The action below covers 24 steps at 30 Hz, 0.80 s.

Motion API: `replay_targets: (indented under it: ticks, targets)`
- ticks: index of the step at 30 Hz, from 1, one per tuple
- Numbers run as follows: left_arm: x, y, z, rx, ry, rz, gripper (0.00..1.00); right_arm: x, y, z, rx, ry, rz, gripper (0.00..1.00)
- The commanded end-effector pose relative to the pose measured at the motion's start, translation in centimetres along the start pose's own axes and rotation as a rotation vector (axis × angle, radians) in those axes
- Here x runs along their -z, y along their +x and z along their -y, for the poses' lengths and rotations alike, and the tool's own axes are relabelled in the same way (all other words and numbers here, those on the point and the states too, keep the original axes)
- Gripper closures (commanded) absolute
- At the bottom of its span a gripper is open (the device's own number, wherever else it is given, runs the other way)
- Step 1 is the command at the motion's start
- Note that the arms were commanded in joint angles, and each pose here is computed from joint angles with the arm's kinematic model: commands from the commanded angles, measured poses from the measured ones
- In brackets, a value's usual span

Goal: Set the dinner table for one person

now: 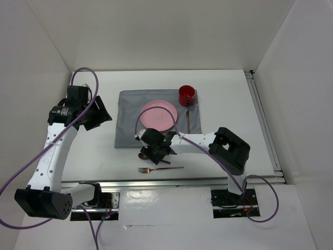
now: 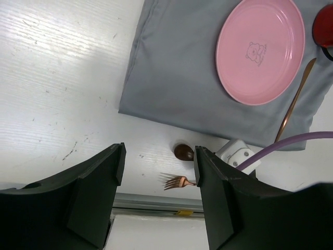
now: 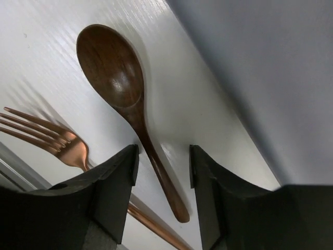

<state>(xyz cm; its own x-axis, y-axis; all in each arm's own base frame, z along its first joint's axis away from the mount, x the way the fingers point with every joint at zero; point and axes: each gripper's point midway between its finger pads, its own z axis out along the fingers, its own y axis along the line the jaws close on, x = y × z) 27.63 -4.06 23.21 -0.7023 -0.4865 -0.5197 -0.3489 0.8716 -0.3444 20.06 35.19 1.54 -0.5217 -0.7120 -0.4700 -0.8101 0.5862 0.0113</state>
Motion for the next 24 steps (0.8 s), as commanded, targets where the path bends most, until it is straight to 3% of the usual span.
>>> replay_targets:
  ticks: [1,5,12,17,21,24]
  targets:
    - [1.0,-0.5,-0.2,-0.028,0.024,0.039,0.28,-1.0,0.4,-0.3,0.028,-0.001,0.004,0.52]
    - [1.2,-0.6,-0.2,-0.021,0.033,0.045,0.28,-1.3,0.6,-0.1,0.038,0.010,-0.004,0.71]
    - [1.2,-1.1,-0.6,-0.036,0.022,0.051,0.28,4.0,-5.8,-1.1,0.106,0.086,0.122,0.96]
    - [1.7,-2.1,-0.5,-0.024,0.035,0.082,0.28,10.3,-8.8,-0.4,0.085,0.111,0.250,0.99]
    - [1.2,-1.5,-0.7,-0.022,0.034,0.058,0.28,12.8,-8.0,4.6,-0.141,0.197,0.263,1.00]
    - [1.2,-1.5,-0.7,-0.022,0.034,0.058,0.28,13.4,-5.2,12.5,-0.498,0.317,0.215,1.00]
